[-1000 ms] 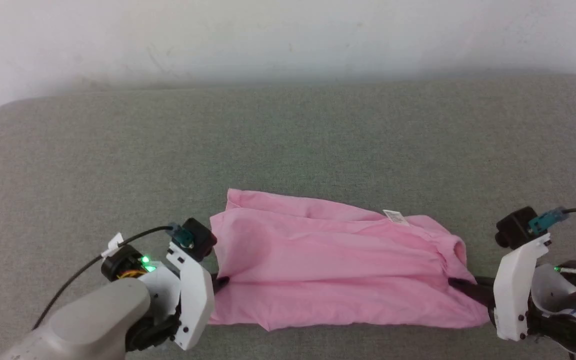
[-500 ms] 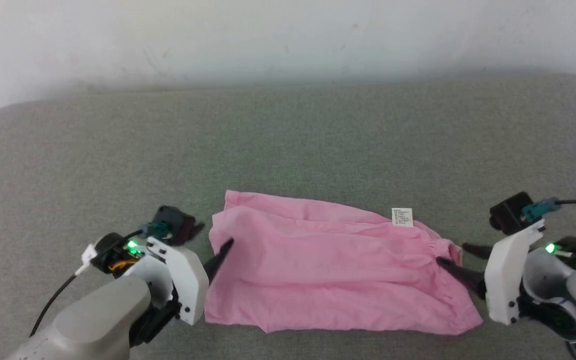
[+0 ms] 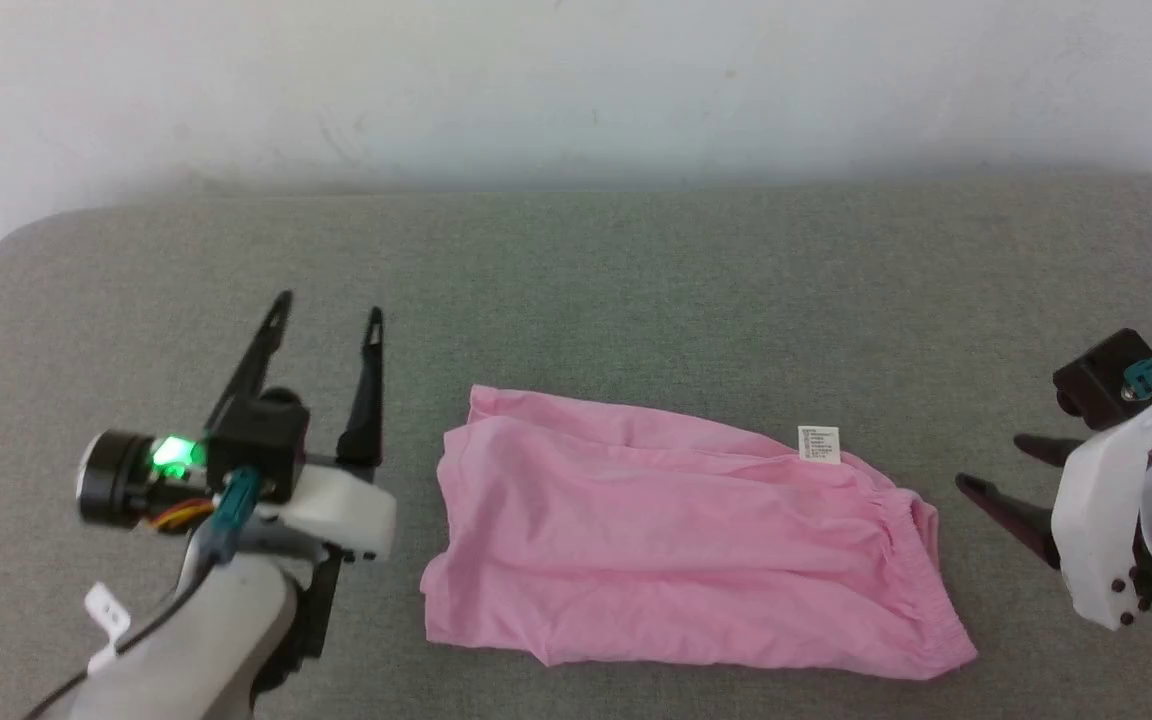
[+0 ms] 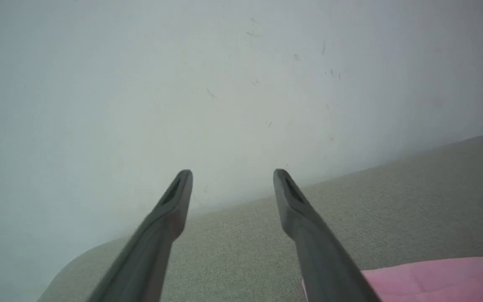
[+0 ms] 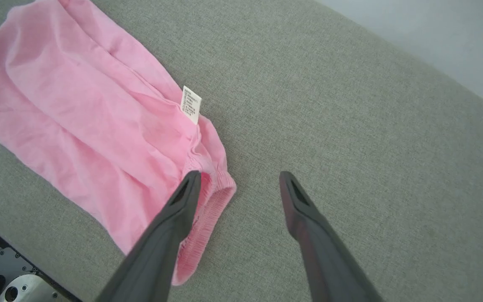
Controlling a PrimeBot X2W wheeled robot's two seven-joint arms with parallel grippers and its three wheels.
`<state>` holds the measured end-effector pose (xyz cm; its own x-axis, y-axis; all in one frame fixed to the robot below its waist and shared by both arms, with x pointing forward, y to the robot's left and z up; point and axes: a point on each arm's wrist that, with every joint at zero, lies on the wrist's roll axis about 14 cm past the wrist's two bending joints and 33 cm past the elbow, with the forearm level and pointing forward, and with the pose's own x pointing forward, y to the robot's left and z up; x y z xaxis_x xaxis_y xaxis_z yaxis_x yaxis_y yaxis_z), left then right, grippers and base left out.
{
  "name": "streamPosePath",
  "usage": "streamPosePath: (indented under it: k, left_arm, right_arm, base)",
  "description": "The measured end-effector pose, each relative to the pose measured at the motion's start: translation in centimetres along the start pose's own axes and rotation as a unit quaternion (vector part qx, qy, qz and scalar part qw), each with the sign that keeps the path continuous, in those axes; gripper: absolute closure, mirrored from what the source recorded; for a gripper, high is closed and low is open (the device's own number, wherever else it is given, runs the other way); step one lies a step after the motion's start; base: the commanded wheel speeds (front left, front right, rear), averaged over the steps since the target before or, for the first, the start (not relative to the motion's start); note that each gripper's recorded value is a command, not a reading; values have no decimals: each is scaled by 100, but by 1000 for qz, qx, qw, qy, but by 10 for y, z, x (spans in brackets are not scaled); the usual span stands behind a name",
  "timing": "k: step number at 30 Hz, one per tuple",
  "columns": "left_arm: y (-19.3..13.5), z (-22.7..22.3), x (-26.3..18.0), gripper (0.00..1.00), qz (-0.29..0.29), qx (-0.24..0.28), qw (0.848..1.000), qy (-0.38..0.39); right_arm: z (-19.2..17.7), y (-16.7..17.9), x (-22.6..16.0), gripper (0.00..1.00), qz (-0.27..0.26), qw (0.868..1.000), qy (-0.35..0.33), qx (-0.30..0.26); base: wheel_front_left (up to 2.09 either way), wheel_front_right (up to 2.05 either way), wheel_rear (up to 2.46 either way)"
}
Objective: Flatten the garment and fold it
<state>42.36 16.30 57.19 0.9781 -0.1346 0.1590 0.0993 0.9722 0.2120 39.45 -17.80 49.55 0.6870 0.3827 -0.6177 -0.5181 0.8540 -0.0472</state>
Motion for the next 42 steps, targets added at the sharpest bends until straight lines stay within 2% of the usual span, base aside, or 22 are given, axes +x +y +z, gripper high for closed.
streamPosePath:
  k: [4, 9, 11, 15, 23, 24, 25, 26, 34, 42]
  left_arm:
    - [23, 7, -17, 0, 64, 23, 997, -27]
    - [35, 18, -34, 0, 121, 25, 991, -56]
    - [39, 13, -40, 0, 139, 30, 989, -51]
    - [46, 0, -52, 0, 171, 30, 984, -32]
    - [40, -26, -64, 0, 170, 23, 985, 7]
    - [41, -28, -65, 0, 172, 23, 985, 9]
    - [41, -29, -66, 0, 172, 23, 985, 11]
    - [41, -30, -66, 0, 172, 25, 985, 12]
    - [39, -23, -62, 0, 162, 29, 986, -1]
    - [34, -17, -59, 0, 153, 28, 988, -12]
  right_arm:
    - [-17, 0, 3, 0, 0, 999, 46, 2]
    - [-43, 8, 16, 0, 12, 995, 90, 42]
    - [-54, 16, 25, 0, 24, 992, 104, 71]
    - [-75, 29, 43, 0, 36, 986, 133, 96]
    - [-103, 43, 66, 0, 44, 977, 167, 123]
    - [-104, 44, 66, 59, 44, 977, 167, 122]
    - [-103, 44, 66, 96, 44, 978, 165, 122]
    - [-103, 44, 66, 100, 44, 978, 162, 122]
    - [-79, 34, 61, 100, 36, 986, 109, 120]
    - [-58, -40, 29, 100, -49, 988, 76, 124]
  base:
    - [0, 0, 0]
    - [0, 0, 0]
    - [0, 0, 0]
    - [0, 0, 0]
    - [0, 0, 0]
    - [0, 0, 0]
    - [0, 0, 0]
    - [0, 0, 0]
    - [0, 0, 0]
    - [0, 0, 0]
